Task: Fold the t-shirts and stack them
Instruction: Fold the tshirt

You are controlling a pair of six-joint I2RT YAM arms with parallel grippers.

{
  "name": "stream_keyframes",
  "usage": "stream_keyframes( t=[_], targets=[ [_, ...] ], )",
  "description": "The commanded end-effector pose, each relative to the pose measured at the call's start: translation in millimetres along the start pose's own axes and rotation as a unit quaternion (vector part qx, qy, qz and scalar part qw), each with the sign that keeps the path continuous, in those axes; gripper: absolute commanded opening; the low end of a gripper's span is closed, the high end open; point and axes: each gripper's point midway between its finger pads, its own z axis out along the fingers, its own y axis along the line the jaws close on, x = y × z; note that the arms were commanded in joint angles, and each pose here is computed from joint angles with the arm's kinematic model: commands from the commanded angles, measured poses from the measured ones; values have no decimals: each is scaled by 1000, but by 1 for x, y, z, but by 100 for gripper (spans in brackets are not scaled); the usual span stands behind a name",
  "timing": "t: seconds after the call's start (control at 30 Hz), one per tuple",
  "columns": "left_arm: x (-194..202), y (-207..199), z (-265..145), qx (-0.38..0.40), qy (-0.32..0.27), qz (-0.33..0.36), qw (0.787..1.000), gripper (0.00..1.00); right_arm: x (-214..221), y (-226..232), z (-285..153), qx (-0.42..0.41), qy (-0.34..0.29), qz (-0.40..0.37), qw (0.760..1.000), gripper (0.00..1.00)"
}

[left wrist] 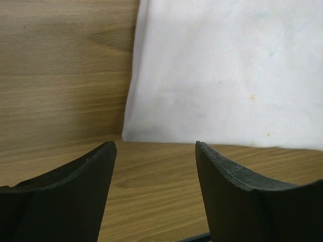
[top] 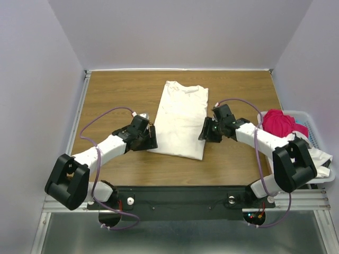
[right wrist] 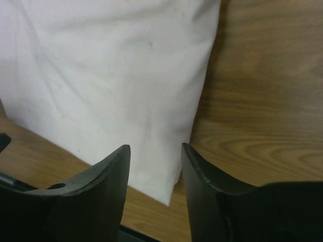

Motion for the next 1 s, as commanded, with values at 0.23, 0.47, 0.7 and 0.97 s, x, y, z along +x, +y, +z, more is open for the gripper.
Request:
stream_keyframes(
  t=[0.23, 0.47, 0.7, 0.97],
  targets=[
    [-30, -50, -2, 115, -20, 37, 992, 48, 30, 93, -25, -249, 57, -61, 965, 30],
    [-11, -32, 34, 111, 25, 1, 994, 32, 73, 105, 8, -343, 139, -115, 922, 22],
    [14, 23, 58, 52, 70, -85, 993, 24, 98, 42, 57, -293, 162, -68, 940, 12],
    [28, 38, 58, 31, 83, -100, 991, 22, 90, 3, 31, -259, 128, -36, 957, 13]
  ],
)
